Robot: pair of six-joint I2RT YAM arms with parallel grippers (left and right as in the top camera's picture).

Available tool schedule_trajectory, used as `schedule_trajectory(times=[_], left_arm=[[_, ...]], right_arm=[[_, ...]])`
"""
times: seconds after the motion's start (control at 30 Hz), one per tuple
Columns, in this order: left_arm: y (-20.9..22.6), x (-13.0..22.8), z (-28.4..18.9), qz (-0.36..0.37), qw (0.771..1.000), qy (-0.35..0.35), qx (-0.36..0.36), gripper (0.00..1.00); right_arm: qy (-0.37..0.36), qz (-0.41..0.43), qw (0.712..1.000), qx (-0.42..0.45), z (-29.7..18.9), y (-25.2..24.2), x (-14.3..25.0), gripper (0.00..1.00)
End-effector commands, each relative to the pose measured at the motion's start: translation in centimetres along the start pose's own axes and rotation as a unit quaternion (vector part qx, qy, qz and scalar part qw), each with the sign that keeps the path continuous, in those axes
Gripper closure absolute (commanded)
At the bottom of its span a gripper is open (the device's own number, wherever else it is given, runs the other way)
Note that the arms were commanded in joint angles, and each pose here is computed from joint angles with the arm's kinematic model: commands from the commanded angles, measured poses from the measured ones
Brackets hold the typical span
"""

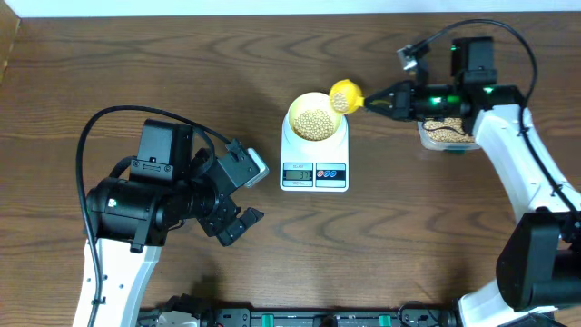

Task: Scoop item into bowl and weigh 50g on scale
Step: 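Carry the filled scoop with right gripper over the yellow bowl, then tilt the scoop to pour a small amount into the bowl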

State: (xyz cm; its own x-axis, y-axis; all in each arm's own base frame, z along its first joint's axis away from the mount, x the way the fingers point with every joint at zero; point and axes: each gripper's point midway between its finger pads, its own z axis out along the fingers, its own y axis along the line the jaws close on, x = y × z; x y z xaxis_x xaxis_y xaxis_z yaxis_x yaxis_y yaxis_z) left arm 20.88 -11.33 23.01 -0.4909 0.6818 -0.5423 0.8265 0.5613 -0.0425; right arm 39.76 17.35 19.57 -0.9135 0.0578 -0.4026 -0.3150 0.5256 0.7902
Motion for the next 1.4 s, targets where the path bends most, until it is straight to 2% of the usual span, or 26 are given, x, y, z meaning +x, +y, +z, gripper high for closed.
schedule_trajectory(times=[0.0, 0.23, 0.4, 0.53, 0.83, 1.37], left_arm=[[0.1, -0.4, -0.6, 0.012, 1.000, -0.009, -0.007, 0.01], [0.1, -0.4, -0.6, 0.012, 1.000, -0.009, -0.007, 0.01], [0.1, -0.4, -0.6, 0.012, 1.000, -0.009, -0.007, 0.01], [0.1, -0.4, -0.6, 0.012, 1.000, -0.009, -0.007, 0.01], [0.1, -0.4, -0.6, 0.012, 1.000, -0.009, -0.007, 0.01], [0.1, -0.4, -0.6, 0.012, 1.000, -0.009, -0.007, 0.01]], right_arm=[[-0.002, -0.028, 0.999, 0.028, 2.0, 0.5, -0.2, 0.99], [-0.029, -0.127, 0.983, 0.132, 3.0, 0.7, -1.2, 0.98], [-0.047, -0.232, 0.946, 0.220, 2.7, 1.8, -1.8, 0.99], [-0.032, -0.304, 0.911, 0.276, 2.5, 2.2, -1.3, 0.99], [0.016, -0.365, 0.886, 0.286, 3.4, 2.4, 0.5, 0.99], [0.002, -0.393, 0.876, 0.279, 2.6, 4.1, 0.2, 0.99]])
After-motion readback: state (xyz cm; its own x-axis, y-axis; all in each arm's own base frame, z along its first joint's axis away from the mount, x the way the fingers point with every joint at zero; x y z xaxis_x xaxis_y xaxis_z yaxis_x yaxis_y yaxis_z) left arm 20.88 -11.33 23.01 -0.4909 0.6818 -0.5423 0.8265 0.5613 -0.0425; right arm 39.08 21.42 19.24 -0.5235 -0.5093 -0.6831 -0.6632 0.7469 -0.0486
